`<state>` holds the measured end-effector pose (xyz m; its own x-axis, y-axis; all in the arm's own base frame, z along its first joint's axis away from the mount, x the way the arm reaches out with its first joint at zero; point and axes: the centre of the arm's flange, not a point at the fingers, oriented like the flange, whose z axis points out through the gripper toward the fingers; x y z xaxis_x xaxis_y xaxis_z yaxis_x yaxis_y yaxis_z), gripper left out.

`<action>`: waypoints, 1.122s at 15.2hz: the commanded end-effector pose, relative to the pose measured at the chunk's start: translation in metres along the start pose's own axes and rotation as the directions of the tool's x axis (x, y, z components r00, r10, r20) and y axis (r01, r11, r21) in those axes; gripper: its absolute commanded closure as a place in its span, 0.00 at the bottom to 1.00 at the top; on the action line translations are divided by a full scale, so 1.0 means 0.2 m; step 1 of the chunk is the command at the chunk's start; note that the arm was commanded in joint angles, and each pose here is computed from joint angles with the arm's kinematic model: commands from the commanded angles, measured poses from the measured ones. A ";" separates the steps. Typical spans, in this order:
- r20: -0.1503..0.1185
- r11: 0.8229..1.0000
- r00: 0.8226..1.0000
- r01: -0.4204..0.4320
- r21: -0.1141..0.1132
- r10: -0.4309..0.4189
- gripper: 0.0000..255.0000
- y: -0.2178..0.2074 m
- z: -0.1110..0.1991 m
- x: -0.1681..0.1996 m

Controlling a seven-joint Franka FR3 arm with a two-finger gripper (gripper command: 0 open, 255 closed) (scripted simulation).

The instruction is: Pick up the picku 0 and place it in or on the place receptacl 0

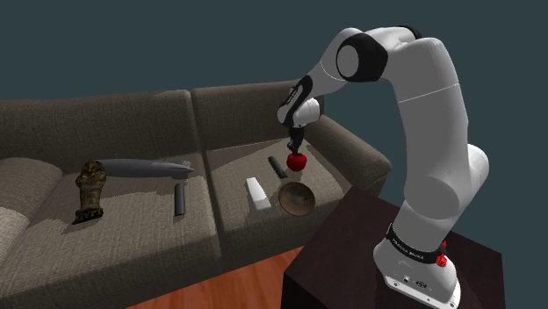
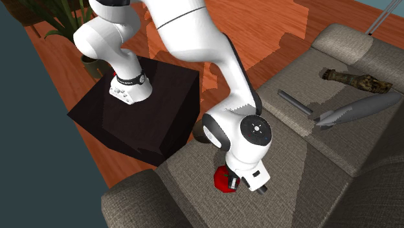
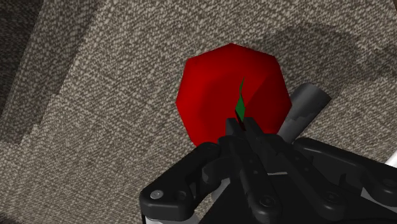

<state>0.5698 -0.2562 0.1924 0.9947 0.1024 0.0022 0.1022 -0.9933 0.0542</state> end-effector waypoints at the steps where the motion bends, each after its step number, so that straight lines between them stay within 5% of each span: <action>1: 0.000 1.000 1.000 0.000 0.000 0.000 1.00 0.01 -0.05 0.00; 17: 0.000 1.000 1.000 0.000 0.000 0.000 1.00 0.03 -0.47 0.00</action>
<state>0.5695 -0.2571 0.2805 0.9947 0.1028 0.0021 0.1025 -0.9933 0.0540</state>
